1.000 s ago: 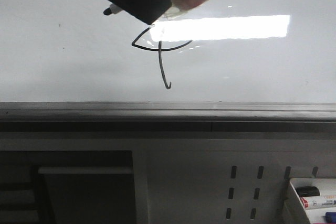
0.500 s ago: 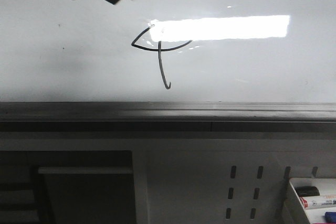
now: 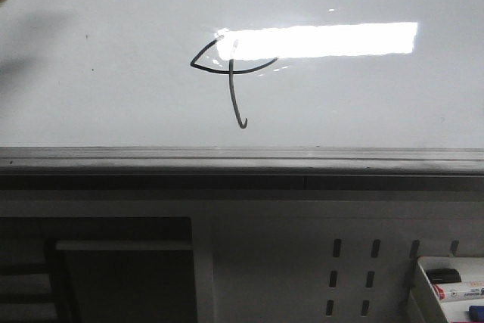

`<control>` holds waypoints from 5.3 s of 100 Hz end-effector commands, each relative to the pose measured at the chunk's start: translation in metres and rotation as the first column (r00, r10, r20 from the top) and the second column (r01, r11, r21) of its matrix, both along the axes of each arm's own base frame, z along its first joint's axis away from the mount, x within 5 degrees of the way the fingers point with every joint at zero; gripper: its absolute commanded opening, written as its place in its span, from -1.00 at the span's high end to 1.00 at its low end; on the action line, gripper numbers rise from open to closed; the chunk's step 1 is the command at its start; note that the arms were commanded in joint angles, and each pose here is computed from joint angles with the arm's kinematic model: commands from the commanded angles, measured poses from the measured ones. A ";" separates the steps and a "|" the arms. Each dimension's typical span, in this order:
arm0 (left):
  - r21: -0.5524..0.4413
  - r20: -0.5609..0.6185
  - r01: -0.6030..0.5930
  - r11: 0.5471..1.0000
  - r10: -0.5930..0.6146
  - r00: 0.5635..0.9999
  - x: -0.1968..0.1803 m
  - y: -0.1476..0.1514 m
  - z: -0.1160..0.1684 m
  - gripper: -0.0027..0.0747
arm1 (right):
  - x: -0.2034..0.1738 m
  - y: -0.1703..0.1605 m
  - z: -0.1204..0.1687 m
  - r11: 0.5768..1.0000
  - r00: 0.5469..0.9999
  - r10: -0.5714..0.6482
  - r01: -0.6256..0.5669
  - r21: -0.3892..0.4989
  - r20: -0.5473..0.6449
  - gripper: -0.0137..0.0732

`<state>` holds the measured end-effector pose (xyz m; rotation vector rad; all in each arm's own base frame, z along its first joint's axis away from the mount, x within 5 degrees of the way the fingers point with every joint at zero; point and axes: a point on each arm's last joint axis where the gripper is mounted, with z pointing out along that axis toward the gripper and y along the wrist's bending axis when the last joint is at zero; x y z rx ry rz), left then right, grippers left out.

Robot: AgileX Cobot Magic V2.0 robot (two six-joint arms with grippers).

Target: Write number 4 on whiteboard

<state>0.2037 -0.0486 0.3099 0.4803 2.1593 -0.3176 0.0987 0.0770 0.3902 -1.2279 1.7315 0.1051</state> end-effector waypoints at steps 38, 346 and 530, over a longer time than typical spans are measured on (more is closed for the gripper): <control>-0.167 0.068 -0.337 0.927 0.351 0.934 0.026 0.023 -0.026 0.83 | 0.004 0.001 0.007 0.999 0.998 -0.019 0.016 0.044 0.058 -0.10; -0.325 0.629 -0.265 0.908 0.417 0.656 -0.150 0.044 -0.097 0.98 | -0.036 -0.066 -0.085 0.767 0.832 -0.542 0.546 0.337 -0.117 0.85; -0.325 0.625 -0.285 0.902 0.431 0.650 -0.150 0.045 -0.097 0.98 | -0.044 -0.075 -0.188 0.397 0.681 -0.730 0.494 0.773 -0.060 0.85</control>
